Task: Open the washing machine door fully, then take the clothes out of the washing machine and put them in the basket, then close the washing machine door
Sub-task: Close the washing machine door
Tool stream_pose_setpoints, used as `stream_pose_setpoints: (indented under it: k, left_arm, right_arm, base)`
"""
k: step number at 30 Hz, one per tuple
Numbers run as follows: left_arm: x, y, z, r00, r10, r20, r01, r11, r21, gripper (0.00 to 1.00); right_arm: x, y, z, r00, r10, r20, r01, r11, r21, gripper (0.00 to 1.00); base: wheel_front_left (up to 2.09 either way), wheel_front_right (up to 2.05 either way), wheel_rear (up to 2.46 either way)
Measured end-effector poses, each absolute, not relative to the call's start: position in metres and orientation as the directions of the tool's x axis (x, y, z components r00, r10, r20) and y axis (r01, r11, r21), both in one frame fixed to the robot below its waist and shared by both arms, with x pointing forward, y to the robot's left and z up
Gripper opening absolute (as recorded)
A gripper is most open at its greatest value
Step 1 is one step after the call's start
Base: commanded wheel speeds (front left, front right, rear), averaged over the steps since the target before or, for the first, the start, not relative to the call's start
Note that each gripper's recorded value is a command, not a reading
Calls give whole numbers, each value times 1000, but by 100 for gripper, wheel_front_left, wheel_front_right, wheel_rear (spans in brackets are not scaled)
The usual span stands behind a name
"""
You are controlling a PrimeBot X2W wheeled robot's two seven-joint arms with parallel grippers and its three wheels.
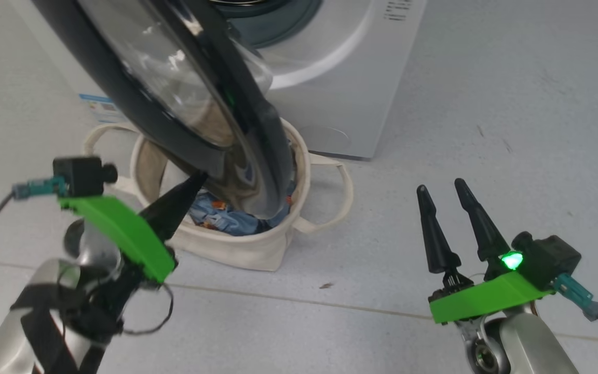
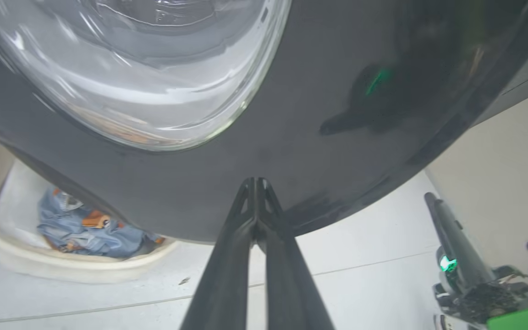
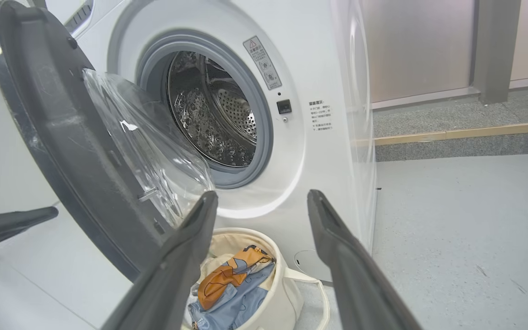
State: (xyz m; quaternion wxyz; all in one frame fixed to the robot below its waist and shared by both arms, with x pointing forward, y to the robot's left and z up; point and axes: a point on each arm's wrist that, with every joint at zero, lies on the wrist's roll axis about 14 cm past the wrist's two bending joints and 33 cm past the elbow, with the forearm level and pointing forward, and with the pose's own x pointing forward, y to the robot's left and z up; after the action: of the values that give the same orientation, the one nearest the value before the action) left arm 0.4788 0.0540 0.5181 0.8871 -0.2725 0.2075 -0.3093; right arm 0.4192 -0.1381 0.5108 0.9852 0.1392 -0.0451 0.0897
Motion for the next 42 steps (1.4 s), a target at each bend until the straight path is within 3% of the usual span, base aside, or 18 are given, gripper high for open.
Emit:
stream_pose_setpoints:
  k: [5, 13, 19, 21, 22, 23, 27, 30, 42]
  left_arm:
    - [471, 101, 499, 811, -527, -255, 426, 830, -361, 0]
    - [456, 162, 506, 955, -263, -139, 254, 964, -81, 0]
    - [424, 197, 504, 997, -64, -43, 62, 998, -32, 0]
    - [416, 204, 505, 1000, -23, -21, 22, 999, -39, 22]
    - [412, 208, 506, 1000, -6, -10, 6, 999, -33, 75]
    - [409, 211, 508, 1000, 5, 3, -5, 1000, -22, 100]
    - [396, 213, 505, 1000, 18, 13, -18, 1000, 3, 100]
    - [388, 216, 503, 999, 40, 24, -42, 993, 107, 100]
    - [371, 190, 516, 996, -15, 89, 3, 992, 126, 100]
  right_arm:
    - [421, -123, 523, 967, 202, 153, -239, 930, 279, 100]
    - [416, -94, 531, 944, 277, 178, -319, 903, 288, 100]
    - [411, -72, 535, 922, 335, 193, -379, 877, 293, 100]
    - [409, -66, 535, 918, 348, 192, -392, 871, 295, 100]
    - [408, -64, 536, 915, 355, 193, -399, 868, 295, 100]
    - [407, -61, 537, 912, 361, 196, -406, 865, 295, 100]
    - [406, -53, 542, 900, 381, 212, -431, 854, 292, 100]
    - [403, -51, 542, 897, 389, 212, -438, 850, 292, 100]
    - [390, -50, 543, 894, 395, 211, -443, 850, 284, 100]
  base:
    - [0, 0, 0]
    - [0, 0, 0]
    - [0, 0, 0]
    - [0, 0, 0]
    - [0, 0, 0]
    - [0, 0, 0]
    - [0, 0, 0]
    - [0, 0, 0]
    - [0, 0, 0]
